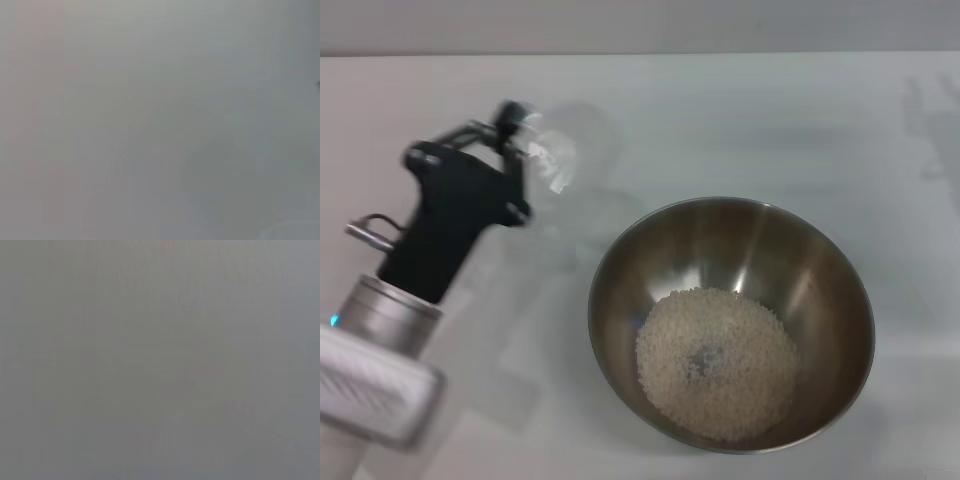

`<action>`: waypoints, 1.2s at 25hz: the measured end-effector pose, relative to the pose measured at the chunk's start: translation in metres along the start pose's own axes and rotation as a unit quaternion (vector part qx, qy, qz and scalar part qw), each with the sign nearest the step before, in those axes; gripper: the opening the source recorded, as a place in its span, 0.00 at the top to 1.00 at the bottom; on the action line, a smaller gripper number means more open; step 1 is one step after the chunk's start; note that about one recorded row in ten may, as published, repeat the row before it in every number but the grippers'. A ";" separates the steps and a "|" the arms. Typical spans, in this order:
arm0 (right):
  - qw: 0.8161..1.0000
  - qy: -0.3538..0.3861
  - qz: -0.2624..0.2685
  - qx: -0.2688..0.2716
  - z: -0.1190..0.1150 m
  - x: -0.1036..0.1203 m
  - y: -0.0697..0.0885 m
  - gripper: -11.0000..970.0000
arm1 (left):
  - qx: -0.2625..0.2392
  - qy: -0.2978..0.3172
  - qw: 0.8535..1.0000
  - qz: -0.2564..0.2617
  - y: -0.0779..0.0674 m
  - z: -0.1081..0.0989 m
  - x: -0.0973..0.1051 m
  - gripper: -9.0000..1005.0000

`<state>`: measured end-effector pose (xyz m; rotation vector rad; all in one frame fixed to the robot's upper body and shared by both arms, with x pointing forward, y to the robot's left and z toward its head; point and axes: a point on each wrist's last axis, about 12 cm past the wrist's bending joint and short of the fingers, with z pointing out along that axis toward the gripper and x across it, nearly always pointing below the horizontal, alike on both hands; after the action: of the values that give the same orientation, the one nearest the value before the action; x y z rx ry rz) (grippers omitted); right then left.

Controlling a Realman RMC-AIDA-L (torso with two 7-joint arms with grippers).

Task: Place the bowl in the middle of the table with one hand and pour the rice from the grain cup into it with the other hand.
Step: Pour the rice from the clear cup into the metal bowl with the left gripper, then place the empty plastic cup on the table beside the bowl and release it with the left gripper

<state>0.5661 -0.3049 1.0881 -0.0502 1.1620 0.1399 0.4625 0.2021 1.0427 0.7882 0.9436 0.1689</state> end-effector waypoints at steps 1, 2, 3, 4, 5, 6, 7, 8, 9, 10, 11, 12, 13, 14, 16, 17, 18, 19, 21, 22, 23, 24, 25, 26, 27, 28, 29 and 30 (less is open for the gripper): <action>1.000 -0.005 0.004 -0.002 0.002 -0.001 0.002 0.54 | -0.020 0.034 0.997 -0.061 0.003 0.000 0.007 0.95; 1.000 -0.005 0.004 -0.002 0.002 -0.001 0.002 0.54 | -0.044 0.085 0.985 -0.141 0.006 -0.001 0.020 0.95; 1.000 -0.010 0.006 -0.004 0.002 -0.002 0.004 0.54 | -0.044 0.085 0.985 -0.141 0.006 -0.001 0.020 0.95; 1.000 -0.017 0.009 -0.007 0.004 -0.004 0.006 0.54 | -0.059 0.138 0.968 -0.203 0.007 -0.003 0.034 0.95; 1.000 -0.017 0.009 -0.007 0.004 -0.004 0.006 0.54 | -0.059 0.138 0.968 -0.203 0.007 -0.003 0.034 0.95; 1.000 -0.021 0.011 -0.008 0.004 -0.005 0.007 0.54 | -0.059 0.138 0.968 -0.203 0.007 -0.003 0.034 0.95; 1.000 -0.025 0.012 -0.009 0.005 -0.005 0.008 0.54 | -0.059 0.138 0.968 -0.203 0.007 -0.003 0.034 0.95; 0.999 -0.028 0.013 -0.010 0.005 -0.006 0.008 0.54 | -0.064 0.171 0.955 -0.235 0.006 -0.006 0.042 0.95; 0.999 -0.032 0.015 -0.012 0.006 -0.007 0.009 0.54 | -0.070 0.214 0.935 -0.273 0.005 -0.010 0.054 0.95; 0.999 -0.032 0.015 -0.012 0.006 -0.007 0.009 0.54 | -0.071 0.223 0.931 -0.279 0.005 -0.012 0.056 0.95; 0.999 -0.032 0.016 -0.012 0.006 -0.007 0.010 0.54 | -0.070 0.229 0.929 -0.282 0.004 -0.012 0.058 0.95; 0.999 -0.032 0.016 -0.012 0.006 -0.007 0.010 0.54 | -0.068 0.238 0.926 -0.285 0.003 -0.014 0.060 0.95; 0.999 -0.033 0.017 -0.012 0.006 -0.007 0.010 0.54 | -0.067 0.243 0.924 -0.287 0.003 -0.014 0.061 0.95; 0.999 -0.034 0.018 -0.011 0.004 -0.007 0.010 0.54 | -0.066 0.247 0.923 -0.288 0.002 -0.014 0.061 0.95; 0.999 -0.037 0.019 -0.011 0.003 -0.008 0.010 0.54 | -0.067 0.253 0.921 -0.290 0.002 -0.015 0.063 0.95; 0.999 -0.037 0.019 -0.011 0.003 -0.008 0.010 0.54 | -0.067 0.253 0.921 -0.290 0.002 -0.015 0.063 0.95; 0.999 -0.039 0.020 -0.011 0.003 -0.008 0.010 0.54 | -0.067 0.254 0.921 -0.289 0.002 -0.016 0.063 0.95; 0.999 -0.040 0.022 -0.011 0.002 -0.008 0.010 0.54 | -0.067 0.255 0.920 -0.289 0.003 -0.016 0.064 0.95; 0.999 -0.040 0.024 -0.010 0.001 -0.008 0.010 0.54 | -0.066 0.256 0.920 -0.288 0.003 -0.016 0.064 0.94; 0.999 -0.040 0.024 -0.010 0.001 -0.008 0.010 0.54 | -0.067 0.256 0.920 -0.290 0.003 -0.016 0.064 0.94; 0.999 -0.040 0.025 -0.010 0.000 -0.008 0.010 0.54 | -0.066 0.256 0.919 -0.291 0.003 -0.016 0.064 0.94; 0.999 -0.039 0.025 -0.009 0.000 -0.008 0.010 0.54 | -0.066 0.256 0.919 -0.293 0.002 -0.016 0.064 0.94; 0.999 -0.039 0.025 -0.009 0.000 -0.008 0.010 0.54 | -0.064 0.257 0.919 -0.293 0.002 -0.016 0.064 0.94; 0.999 -0.039 0.026 -0.008 -0.001 -0.007 0.010 0.54 | -0.064 0.257 0.918 -0.293 0.002 -0.016 0.064 0.94; 0.999 -0.039 0.026 -0.008 -0.001 -0.007 0.010 0.54 | -0.062 0.259 0.918 -0.294 0.001 -0.017 0.064 0.94; 0.999 -0.039 0.026 -0.008 -0.001 -0.007 0.011 0.54 | -0.061 0.260 0.918 -0.294 0.001 -0.018 0.065 0.94; 0.999 -0.038 0.027 -0.009 -0.001 -0.007 0.011 0.54 | -0.061 0.262 0.917 -0.296 0.001 -0.020 0.065 0.94; 0.999 -0.038 0.027 -0.009 -0.001 -0.007 0.011 0.54 | -0.061 0.263 0.915 -0.298 0.001 -0.021 0.065 0.94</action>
<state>0.5608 -0.2946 1.0945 -0.0285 1.0861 0.1979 0.4854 0.2437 0.9933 0.3049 1.6291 -0.1022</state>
